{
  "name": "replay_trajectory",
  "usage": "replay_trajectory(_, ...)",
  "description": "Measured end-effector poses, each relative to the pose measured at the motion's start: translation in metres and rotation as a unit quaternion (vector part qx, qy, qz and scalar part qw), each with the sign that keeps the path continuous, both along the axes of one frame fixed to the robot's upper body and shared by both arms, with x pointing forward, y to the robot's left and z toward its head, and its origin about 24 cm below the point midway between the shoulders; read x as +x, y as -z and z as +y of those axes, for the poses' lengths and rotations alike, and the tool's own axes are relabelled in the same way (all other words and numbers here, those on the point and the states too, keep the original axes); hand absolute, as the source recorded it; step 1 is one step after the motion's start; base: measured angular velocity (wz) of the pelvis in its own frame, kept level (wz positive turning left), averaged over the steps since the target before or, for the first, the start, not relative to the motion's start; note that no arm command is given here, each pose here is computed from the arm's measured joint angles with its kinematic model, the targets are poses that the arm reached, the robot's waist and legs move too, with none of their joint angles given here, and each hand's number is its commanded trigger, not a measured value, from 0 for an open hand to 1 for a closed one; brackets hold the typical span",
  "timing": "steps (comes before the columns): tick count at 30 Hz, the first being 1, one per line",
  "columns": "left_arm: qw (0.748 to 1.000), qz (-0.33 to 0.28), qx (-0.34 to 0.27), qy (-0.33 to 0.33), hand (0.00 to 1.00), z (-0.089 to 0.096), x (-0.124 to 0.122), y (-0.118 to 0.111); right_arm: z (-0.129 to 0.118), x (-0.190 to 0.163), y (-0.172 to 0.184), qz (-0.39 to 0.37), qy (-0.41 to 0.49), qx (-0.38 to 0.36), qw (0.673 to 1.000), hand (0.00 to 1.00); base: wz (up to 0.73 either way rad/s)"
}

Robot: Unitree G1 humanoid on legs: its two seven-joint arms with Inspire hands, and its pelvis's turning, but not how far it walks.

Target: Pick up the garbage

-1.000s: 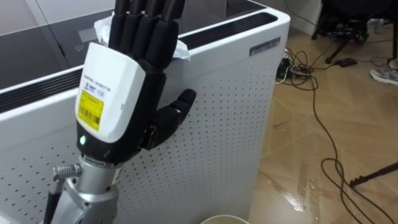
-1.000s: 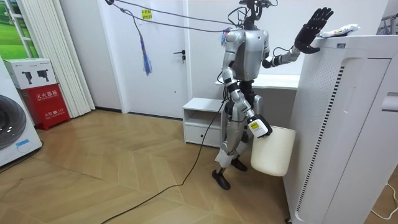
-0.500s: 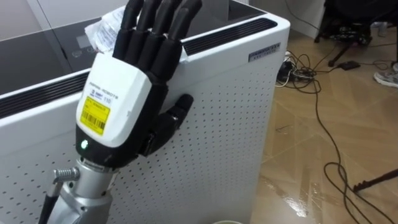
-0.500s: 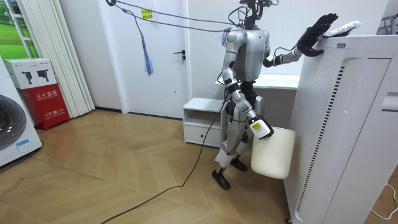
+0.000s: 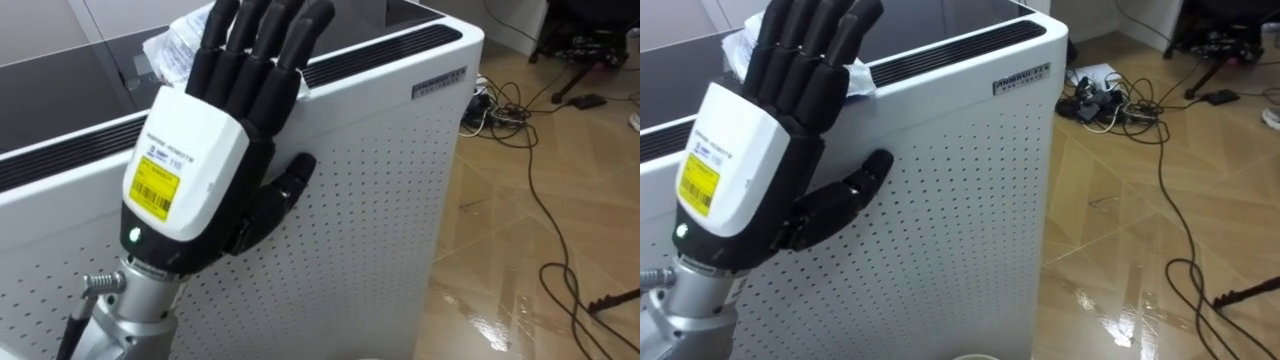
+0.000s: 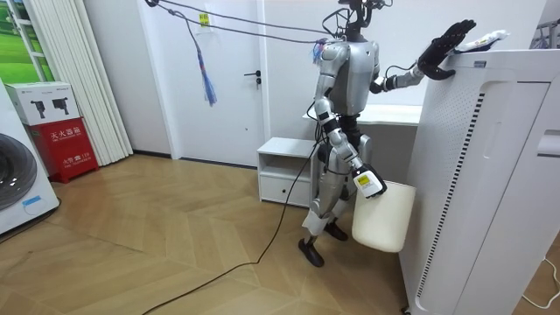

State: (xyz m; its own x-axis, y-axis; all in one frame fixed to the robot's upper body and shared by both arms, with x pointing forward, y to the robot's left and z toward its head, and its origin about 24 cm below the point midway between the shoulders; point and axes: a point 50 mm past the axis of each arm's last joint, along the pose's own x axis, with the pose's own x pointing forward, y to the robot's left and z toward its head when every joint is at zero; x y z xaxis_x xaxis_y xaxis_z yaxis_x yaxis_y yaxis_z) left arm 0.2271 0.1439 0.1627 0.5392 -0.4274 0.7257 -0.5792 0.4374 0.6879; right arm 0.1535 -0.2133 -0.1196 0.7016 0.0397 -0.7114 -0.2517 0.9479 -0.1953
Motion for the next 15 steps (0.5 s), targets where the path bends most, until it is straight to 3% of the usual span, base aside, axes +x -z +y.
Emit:
replay_trajectory(10, 1.0, -0.012, 0.004, 0.005, 0.0, 0.0, -0.004, -0.004, -0.002, 0.001, -0.002, -0.004, 0.0, -0.003, 1.0, 1.0, 0.0)
replay_trajectory(15, 0.998, -0.061, 0.017, 0.0, 0.0, 0.002, -0.013, -0.018, -0.003, -0.006, 0.001, 0.005, 0.0, -0.004, 1.0, 1.0, 0.0)
